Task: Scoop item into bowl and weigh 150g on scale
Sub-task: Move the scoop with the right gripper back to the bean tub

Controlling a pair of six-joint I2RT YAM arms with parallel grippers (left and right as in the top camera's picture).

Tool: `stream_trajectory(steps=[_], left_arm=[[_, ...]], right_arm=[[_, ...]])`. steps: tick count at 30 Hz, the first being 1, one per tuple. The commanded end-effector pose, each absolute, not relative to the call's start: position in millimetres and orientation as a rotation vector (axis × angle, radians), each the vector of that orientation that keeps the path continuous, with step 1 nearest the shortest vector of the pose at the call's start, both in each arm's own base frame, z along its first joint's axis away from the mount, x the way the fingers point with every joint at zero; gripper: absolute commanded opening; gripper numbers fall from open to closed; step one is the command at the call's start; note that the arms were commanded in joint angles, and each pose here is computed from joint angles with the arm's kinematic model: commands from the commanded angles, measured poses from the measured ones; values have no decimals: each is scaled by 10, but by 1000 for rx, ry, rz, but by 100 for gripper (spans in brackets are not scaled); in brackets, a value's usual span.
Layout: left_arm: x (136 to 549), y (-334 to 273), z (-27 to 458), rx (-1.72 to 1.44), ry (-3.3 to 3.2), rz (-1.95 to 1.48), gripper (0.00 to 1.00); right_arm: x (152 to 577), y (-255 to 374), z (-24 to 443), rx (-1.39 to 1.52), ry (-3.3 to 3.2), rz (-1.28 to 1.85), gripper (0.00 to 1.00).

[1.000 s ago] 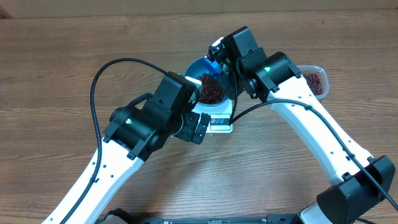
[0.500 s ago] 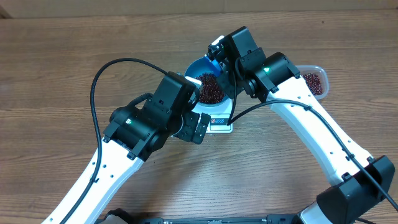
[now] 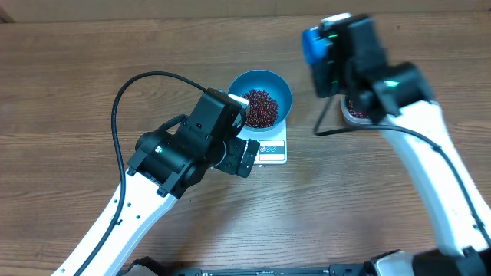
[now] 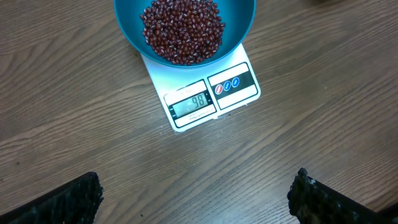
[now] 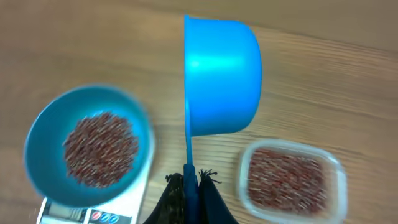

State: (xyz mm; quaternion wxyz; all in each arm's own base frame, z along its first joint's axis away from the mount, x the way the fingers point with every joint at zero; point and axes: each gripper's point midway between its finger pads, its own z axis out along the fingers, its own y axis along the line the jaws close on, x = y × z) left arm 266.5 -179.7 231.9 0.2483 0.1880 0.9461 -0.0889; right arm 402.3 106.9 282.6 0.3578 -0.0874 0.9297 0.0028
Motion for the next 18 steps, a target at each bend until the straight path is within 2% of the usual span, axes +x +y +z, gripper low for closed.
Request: stream_trajectory(steps=[1, 3, 9, 18], left_arm=[[2672, -1787, 2340, 491, 2577, -252, 99], [2672, -1787, 2340, 491, 2577, -252, 100], [2672, -1787, 2340, 492, 2577, -252, 100], [2672, -1787, 2340, 491, 2577, -252, 100]], right_arm=[[4002, 553, 3074, -17, 2368, -34, 4], [3961, 184, 2957, 85, 2426, -90, 4], [3879, -272, 2714, 217, 2527, -189, 4], [3873, -403, 2072, 188, 2744, -451, 4]])
